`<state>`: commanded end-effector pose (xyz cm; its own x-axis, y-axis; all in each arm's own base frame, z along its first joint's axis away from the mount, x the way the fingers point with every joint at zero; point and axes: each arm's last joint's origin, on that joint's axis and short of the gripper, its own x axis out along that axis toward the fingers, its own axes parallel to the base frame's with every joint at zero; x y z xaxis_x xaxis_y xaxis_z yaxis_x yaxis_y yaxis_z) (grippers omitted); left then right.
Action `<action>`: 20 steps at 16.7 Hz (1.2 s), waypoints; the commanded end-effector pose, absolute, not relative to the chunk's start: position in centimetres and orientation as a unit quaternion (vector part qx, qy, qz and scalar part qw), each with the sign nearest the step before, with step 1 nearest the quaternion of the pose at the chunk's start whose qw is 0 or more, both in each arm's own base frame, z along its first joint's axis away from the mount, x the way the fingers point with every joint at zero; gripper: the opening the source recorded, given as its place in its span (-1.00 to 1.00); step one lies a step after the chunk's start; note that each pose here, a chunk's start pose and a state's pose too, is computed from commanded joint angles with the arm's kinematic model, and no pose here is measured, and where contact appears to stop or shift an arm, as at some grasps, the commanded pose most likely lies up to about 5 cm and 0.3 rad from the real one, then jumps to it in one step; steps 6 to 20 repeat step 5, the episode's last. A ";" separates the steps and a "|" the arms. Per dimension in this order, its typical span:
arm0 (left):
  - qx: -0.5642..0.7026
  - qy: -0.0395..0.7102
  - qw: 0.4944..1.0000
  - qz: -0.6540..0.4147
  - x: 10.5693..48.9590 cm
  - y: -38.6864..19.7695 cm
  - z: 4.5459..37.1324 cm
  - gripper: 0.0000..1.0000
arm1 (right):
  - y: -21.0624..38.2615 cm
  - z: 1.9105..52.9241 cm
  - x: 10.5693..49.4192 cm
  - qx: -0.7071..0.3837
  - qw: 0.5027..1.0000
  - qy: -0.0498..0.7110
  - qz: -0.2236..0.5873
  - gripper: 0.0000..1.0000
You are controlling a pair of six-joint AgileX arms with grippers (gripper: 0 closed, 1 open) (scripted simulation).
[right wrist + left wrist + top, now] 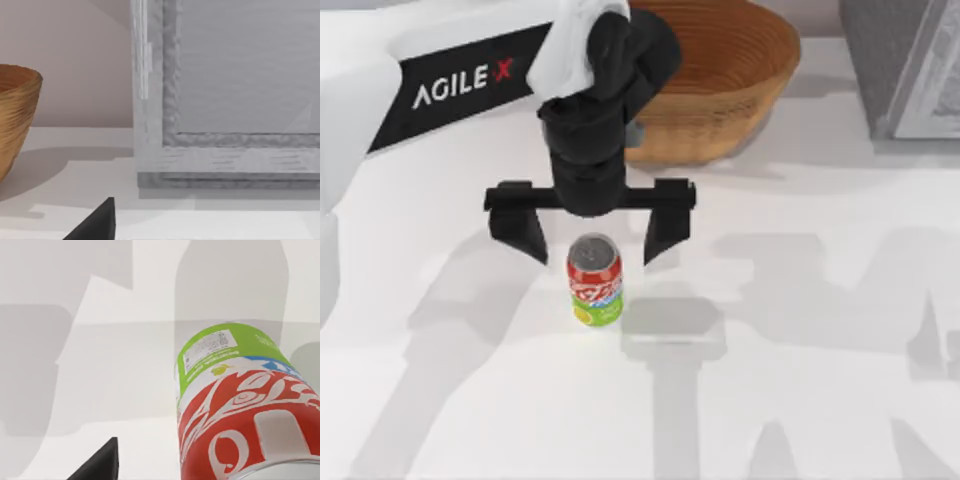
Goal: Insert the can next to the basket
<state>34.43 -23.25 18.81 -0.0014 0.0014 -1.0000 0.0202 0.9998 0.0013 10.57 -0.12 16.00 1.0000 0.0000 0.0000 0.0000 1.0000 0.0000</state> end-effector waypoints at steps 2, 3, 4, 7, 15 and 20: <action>0.008 0.708 0.706 -0.007 34.4 -23.2 20.1 1.00 | -0.1 16.0 10.6 0.000 1.000 0.000 0.000 1.00; 0.008 0.708 0.706 -0.006 34.4 -23.2 20.7 1.00 | -0.1 16.0 10.6 0.000 1.000 0.000 0.000 1.00; 0.007 0.707 0.707 -0.006 34.4 -23.2 21.1 1.00 | -0.1 16.0 10.6 0.000 1.000 0.000 0.000 1.00; 0.007 0.707 0.707 -0.006 34.4 -23.2 21.2 1.00 | -0.1 16.0 10.6 0.000 1.000 0.000 0.000 1.00; 0.007 0.707 0.707 -0.006 34.4 -23.2 21.2 1.00 | -0.1 16.0 10.6 0.000 1.000 0.000 0.000 1.00; 0.007 0.707 0.707 -0.006 34.4 -23.2 21.2 1.00 | -0.1 16.0 10.6 0.000 1.000 0.000 0.000 1.00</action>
